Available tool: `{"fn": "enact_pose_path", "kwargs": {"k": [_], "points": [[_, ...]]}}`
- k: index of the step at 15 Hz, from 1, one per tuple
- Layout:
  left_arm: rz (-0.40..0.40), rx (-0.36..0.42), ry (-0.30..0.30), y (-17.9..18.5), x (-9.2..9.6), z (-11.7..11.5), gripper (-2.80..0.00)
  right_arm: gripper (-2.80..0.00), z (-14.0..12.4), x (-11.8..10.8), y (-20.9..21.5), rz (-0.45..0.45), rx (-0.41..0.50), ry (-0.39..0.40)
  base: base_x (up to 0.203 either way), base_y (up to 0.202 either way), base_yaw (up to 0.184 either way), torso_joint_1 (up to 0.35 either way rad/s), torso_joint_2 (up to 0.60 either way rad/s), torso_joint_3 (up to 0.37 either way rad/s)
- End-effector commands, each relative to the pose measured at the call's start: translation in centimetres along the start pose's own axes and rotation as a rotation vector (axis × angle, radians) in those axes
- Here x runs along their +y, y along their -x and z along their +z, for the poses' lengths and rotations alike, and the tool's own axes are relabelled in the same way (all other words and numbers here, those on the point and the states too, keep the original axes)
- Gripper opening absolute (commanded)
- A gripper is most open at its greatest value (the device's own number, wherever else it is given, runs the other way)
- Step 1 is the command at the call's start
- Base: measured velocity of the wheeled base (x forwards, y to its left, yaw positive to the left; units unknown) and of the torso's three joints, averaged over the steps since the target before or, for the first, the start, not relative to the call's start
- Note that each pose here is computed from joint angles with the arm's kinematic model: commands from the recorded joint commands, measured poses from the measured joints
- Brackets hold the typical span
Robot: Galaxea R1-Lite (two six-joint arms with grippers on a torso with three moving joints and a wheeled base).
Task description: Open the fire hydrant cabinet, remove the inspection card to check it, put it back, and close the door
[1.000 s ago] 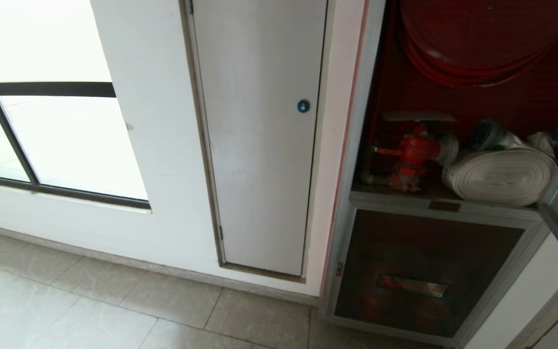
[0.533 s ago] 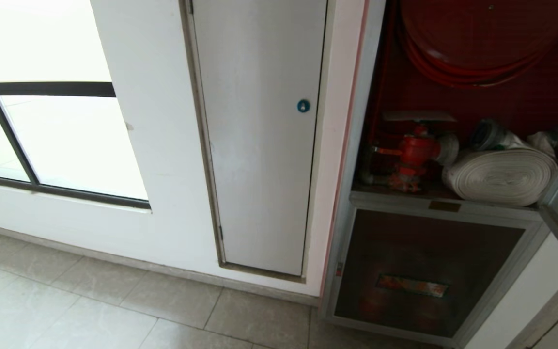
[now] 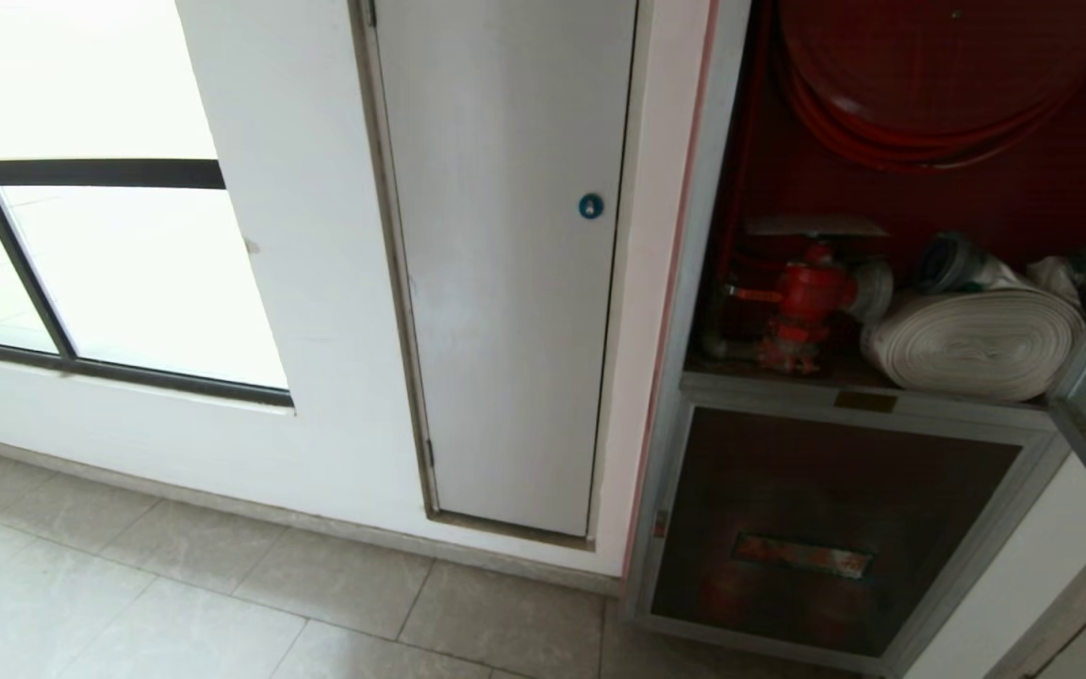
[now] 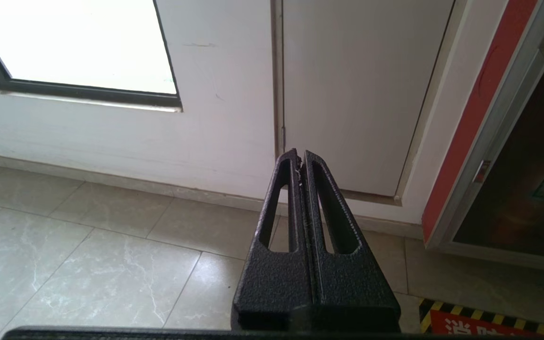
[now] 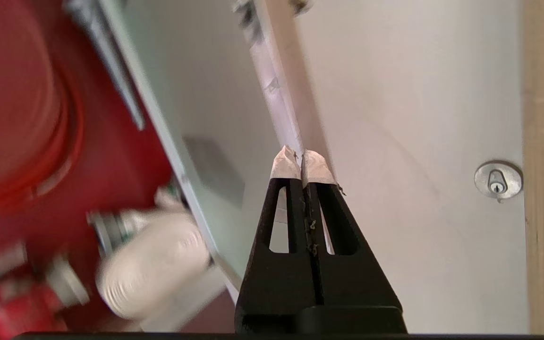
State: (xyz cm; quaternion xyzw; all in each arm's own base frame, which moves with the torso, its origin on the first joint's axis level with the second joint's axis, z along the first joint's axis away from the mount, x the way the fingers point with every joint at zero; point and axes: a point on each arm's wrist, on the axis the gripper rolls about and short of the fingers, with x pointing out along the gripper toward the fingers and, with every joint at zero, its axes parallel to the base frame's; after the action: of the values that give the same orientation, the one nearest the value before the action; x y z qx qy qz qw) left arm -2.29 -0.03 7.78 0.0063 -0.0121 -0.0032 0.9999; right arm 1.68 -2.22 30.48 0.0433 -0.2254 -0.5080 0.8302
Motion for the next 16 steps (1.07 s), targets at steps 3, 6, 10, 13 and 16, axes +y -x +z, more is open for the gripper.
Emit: {"fn": "enact_pose_path", "kwargs": {"k": [3,6,10,13,16], "points": [[0.000,0.009,0.000,-0.1,0.0,-0.2,-2.80,-2.80,-0.3,0.2,-0.8,-0.107,-0.059,-0.082,0.000,0.000,0.000,0.000,0.00,0.000],[0.000,0.009,0.000,-0.1,0.0,-0.2,-2.80,-2.80,-0.9,0.4,-2.0,-0.172,-0.094,-0.191,0.000,0.000,0.000,0.000,0.00,0.000],[0.000,0.008,0.000,-0.1,0.0,-0.2,-2.80,-2.80,-3.1,0.0,-3.2,-0.185,-0.054,-0.196,0.000,0.000,0.000,0.000,0.00,0.000],[0.000,0.009,0.000,-0.1,0.0,-0.2,-2.80,-2.80,-3.3,-0.6,-3.7,-0.169,-0.063,-0.186,0.000,0.000,0.000,0.000,0.00,0.000],[0.000,0.009,0.000,-0.1,0.0,-0.2,-2.80,-2.80,-3.6,-1.2,-3.8,-0.154,-0.071,-0.219,0.000,0.000,0.000,0.000,0.00,0.000]]}}
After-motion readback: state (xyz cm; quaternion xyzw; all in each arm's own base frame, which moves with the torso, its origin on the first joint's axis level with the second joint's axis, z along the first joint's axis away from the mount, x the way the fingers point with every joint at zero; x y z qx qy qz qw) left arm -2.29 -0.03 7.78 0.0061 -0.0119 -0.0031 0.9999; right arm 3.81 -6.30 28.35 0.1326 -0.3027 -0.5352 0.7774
